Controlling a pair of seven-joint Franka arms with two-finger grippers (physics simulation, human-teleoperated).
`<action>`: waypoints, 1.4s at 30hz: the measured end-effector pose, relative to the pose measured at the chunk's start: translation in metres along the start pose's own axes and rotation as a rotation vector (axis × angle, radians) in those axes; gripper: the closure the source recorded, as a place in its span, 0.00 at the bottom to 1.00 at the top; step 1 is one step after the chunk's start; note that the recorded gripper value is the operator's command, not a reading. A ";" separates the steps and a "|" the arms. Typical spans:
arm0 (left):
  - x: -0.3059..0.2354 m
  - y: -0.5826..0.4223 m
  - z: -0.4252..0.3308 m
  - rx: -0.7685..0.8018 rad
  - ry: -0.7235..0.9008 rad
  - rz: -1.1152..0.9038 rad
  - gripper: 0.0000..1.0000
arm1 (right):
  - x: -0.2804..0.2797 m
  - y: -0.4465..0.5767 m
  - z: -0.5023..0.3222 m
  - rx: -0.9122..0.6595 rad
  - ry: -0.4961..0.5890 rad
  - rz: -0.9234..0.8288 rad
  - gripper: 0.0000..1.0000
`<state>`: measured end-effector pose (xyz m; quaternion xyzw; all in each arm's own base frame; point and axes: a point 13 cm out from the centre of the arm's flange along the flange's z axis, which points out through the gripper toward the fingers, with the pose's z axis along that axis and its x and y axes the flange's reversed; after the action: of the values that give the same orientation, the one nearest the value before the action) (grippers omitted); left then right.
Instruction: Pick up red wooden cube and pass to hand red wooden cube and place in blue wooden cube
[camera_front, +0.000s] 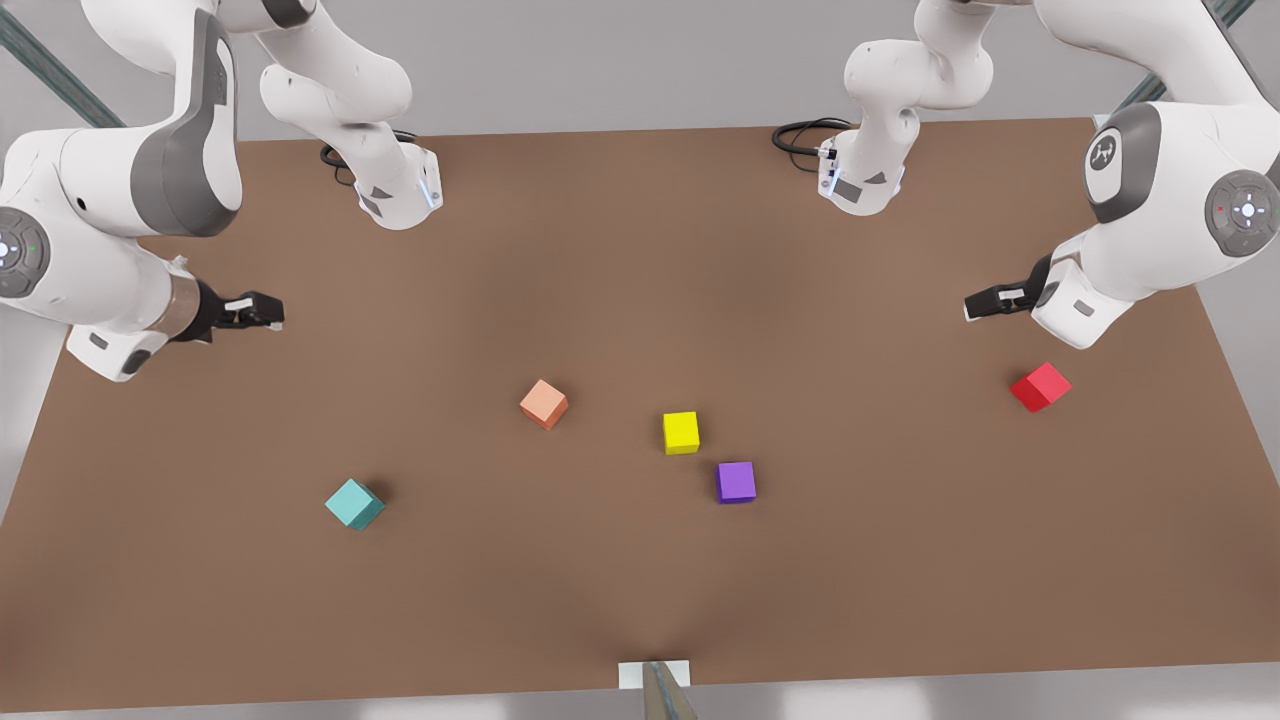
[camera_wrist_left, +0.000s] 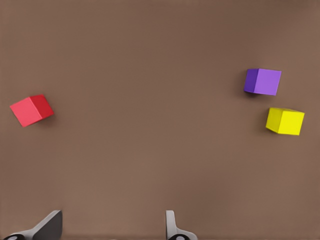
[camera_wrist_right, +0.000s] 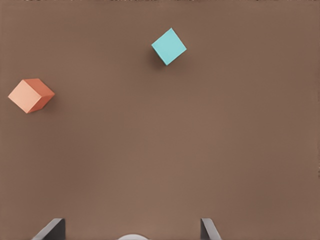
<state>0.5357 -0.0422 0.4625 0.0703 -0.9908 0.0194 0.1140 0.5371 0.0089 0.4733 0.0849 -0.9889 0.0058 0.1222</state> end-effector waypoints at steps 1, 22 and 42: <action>0.000 0.000 0.000 0.000 0.001 -0.002 0.00 | -0.002 0.000 0.000 0.001 -0.006 0.000 0.00; -0.091 0.300 0.301 0.085 0.056 -0.621 0.00 | -0.013 0.007 0.027 -0.050 0.018 -0.015 0.00; -0.096 0.318 0.366 0.073 -0.034 -0.574 0.00 | -0.015 0.009 0.038 -0.055 0.034 -0.020 0.00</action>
<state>0.5011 0.2654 0.0773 0.3522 -0.9308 0.0206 0.0954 0.5404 0.0190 0.4330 0.0912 -0.9855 -0.0212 0.1412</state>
